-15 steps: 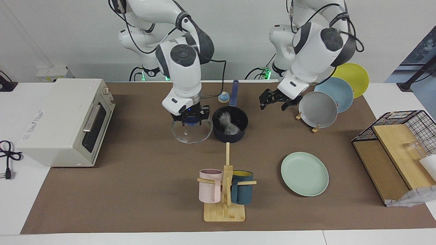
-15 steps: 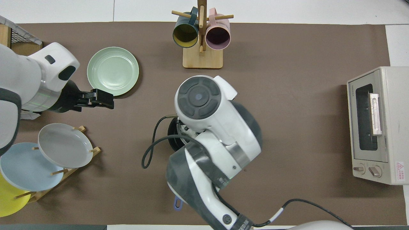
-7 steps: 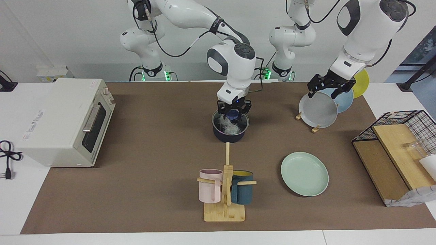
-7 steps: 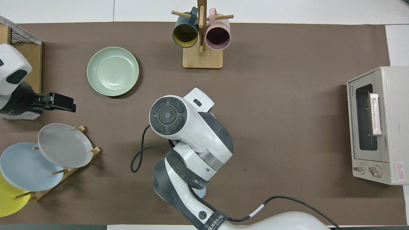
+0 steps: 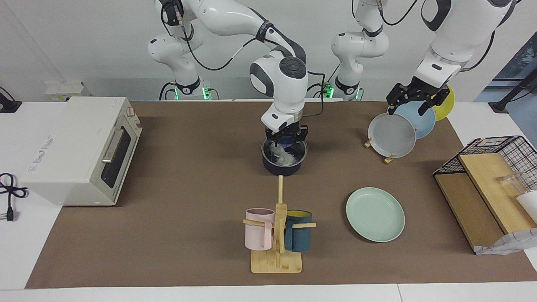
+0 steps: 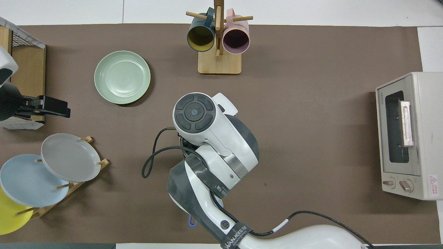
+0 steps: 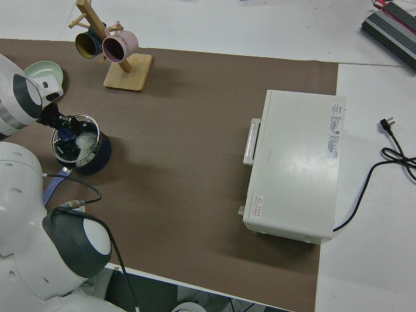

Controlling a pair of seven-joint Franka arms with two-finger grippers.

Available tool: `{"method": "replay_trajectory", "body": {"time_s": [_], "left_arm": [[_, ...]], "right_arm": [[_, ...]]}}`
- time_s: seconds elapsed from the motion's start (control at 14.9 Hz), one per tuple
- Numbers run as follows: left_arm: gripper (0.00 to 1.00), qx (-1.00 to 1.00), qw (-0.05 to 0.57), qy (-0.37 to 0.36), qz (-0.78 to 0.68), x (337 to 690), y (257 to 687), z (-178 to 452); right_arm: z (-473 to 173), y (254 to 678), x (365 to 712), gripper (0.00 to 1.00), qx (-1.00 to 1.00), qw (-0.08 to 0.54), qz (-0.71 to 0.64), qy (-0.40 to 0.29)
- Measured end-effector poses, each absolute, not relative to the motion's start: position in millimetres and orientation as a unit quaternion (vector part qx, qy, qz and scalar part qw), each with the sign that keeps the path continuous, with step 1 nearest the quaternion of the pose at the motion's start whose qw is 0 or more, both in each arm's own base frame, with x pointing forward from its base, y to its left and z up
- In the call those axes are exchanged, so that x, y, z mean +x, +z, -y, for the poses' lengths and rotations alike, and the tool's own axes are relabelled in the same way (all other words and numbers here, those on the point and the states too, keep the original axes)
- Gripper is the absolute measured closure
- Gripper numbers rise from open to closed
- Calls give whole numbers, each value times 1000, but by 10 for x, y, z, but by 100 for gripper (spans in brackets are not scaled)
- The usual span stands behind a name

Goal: Transfer vermicelli from plate to pot
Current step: 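Lower the glass lid onto the saucepan with the right gripper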

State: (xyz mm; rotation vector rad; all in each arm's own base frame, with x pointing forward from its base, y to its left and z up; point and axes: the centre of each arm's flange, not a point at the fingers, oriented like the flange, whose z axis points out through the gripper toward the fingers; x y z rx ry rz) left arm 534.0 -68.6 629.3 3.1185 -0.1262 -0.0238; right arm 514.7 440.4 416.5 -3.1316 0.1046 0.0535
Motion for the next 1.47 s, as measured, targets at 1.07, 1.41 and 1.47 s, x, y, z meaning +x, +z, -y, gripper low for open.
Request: {"method": "replay_trajectory", "body": {"time_s": [1.07, 1.41, 1.47], "left_arm": [[0, 999, 6, -27, 46, 5456, 6243, 754], [0, 998, 5, -31, 47, 5455, 6195, 758], [0, 998, 4, -31, 47, 5455, 6194, 759]], "right_arm": [[-4447, 4024, 5059, 34, -998, -2, -57, 34], [-4439, 4018, 5064, 34, -997, -1, -66, 35], [-4439, 4017, 5065, 34, -997, -1, -67, 35]]}}
